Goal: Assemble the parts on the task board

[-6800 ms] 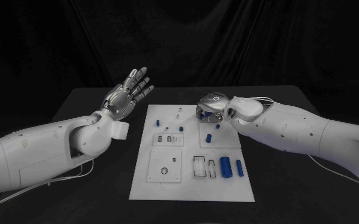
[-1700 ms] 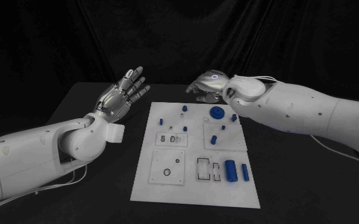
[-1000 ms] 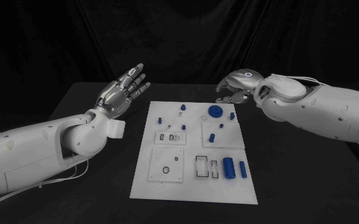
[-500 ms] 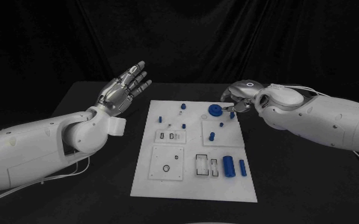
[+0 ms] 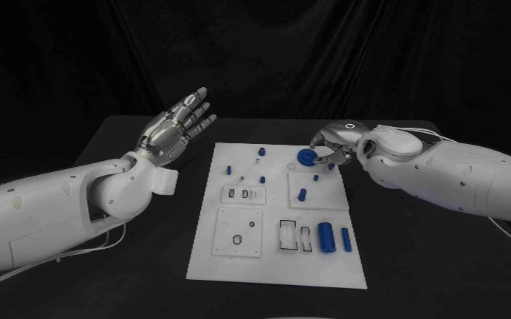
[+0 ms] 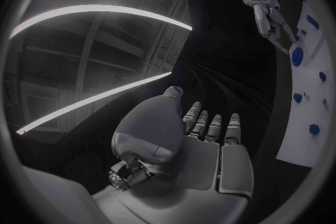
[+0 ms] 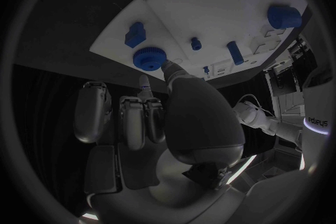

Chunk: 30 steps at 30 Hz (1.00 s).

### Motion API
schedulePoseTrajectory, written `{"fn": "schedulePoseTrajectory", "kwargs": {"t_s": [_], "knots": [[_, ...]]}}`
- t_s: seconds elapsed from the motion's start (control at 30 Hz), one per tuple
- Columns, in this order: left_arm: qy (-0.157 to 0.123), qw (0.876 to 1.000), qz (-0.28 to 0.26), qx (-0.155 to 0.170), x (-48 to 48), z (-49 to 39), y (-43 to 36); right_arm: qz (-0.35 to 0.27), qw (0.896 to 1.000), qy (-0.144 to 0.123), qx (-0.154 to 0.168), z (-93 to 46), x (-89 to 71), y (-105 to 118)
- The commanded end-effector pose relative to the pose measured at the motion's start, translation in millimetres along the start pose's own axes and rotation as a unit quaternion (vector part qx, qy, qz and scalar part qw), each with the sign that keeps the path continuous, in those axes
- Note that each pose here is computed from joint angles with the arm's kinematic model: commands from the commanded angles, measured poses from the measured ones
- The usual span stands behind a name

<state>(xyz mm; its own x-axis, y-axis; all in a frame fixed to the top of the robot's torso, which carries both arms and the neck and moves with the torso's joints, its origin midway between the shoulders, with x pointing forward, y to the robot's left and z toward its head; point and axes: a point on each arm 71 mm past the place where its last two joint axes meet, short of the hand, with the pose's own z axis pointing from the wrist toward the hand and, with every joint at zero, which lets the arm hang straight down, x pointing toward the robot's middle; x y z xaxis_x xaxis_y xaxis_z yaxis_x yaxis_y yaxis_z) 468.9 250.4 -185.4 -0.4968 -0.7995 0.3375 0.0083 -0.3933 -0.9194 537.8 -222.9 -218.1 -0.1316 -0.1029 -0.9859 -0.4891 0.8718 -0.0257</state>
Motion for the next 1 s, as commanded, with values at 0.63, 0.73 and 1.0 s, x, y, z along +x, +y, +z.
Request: {"fn": "schedulePoseTrajectory", "kwargs": {"t_s": [0.63, 0.73, 1.0], "knots": [[0.015, 0.999, -0.001, 0.044, 3.1, 1.0, -5.8, 0.010, 1.000, 0.003, 0.012, 9.8, 3.8, 0.1], [0.016, 0.999, -0.002, 0.043, 3.2, 1.3, -5.6, 0.010, 1.000, 0.005, 0.014, 11.2, 4.7, 0.4], [0.016, 0.999, -0.002, 0.044, 3.6, 1.3, -5.5, 0.011, 1.000, 0.010, 0.016, 14.6, 8.9, 3.3]]}}
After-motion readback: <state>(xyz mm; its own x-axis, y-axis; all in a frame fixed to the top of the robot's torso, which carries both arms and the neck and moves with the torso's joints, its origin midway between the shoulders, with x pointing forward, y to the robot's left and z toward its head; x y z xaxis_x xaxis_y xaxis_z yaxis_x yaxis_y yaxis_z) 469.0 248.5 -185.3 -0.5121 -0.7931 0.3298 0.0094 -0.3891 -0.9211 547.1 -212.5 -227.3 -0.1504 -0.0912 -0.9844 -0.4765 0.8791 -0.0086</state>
